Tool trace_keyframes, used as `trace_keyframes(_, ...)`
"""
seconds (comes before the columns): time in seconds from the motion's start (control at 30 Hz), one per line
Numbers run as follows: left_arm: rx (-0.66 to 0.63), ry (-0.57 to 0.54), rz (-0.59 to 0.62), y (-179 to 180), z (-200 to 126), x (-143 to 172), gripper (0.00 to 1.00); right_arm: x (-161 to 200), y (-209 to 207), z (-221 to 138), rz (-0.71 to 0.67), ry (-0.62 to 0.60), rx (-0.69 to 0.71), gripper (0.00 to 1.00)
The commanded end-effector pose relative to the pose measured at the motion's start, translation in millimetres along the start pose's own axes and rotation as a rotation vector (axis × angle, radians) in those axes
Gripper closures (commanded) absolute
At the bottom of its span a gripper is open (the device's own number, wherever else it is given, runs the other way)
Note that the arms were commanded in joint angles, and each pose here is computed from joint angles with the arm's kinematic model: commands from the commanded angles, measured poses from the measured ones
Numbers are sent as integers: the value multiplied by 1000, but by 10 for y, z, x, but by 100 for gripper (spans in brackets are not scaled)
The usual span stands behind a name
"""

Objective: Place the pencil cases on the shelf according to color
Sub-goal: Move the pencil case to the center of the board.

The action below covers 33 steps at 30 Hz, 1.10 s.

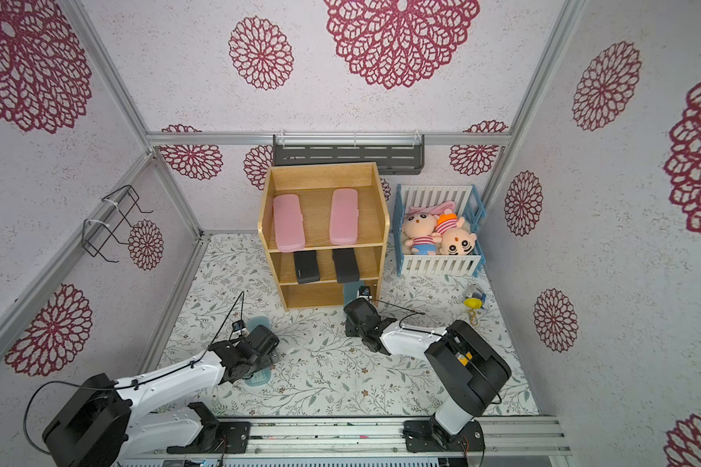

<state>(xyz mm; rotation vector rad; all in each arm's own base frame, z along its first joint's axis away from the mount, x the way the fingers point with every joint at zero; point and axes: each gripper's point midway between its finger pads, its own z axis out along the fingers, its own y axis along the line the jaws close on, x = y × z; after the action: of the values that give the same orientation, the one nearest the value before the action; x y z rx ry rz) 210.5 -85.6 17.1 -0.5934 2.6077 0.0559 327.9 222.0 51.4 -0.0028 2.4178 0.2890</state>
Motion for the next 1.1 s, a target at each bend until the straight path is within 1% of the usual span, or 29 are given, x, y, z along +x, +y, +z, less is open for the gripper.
trace_keyframes(0.0, 31, 30, 17, -135, 49, 18, 3, -180, 56, -128, 0, -53, -31, 48)
trace_keyframes(0.17, 64, 69, 34, -322, 98, 131, 3, -68, -35, -347, 19, -59, -45, 44)
trace_keyframes(0.33, 94, 79, 67, -665, 33, 266, 3, 67, -132, -602, 37, -68, -57, 41)
trace_keyframes(0.53, 161, 40, 75, -1229, -171, 420, 3, 132, -240, -852, 41, -84, -63, 37)
trace_keyframes(0.63, 187, 22, 82, -1406, -278, 494, 3, 117, -226, -961, 32, -99, -91, 36)
trace_keyframes(0.7, 184, 11, 90, -1440, -331, 522, 3, 105, -175, -1030, 22, -109, -123, 33)
trace_keyframes(0.8, 171, -17, 104, -1399, -443, 515, 3, 98, -76, -1115, 3, -122, -172, 23)
trace_keyframes(0.9, 157, -44, 108, -1290, -572, 466, 3, 115, 44, -1164, -21, -124, -215, 12)
trace_keyframes(1.0, 148, -89, 96, -1131, -721, 371, 3, 152, 232, -1198, -65, -121, -274, 6)
trace_keyframes(1.07, 139, -119, 75, -985, -794, 297, 3, 197, 399, -1209, -119, -117, -313, 3)
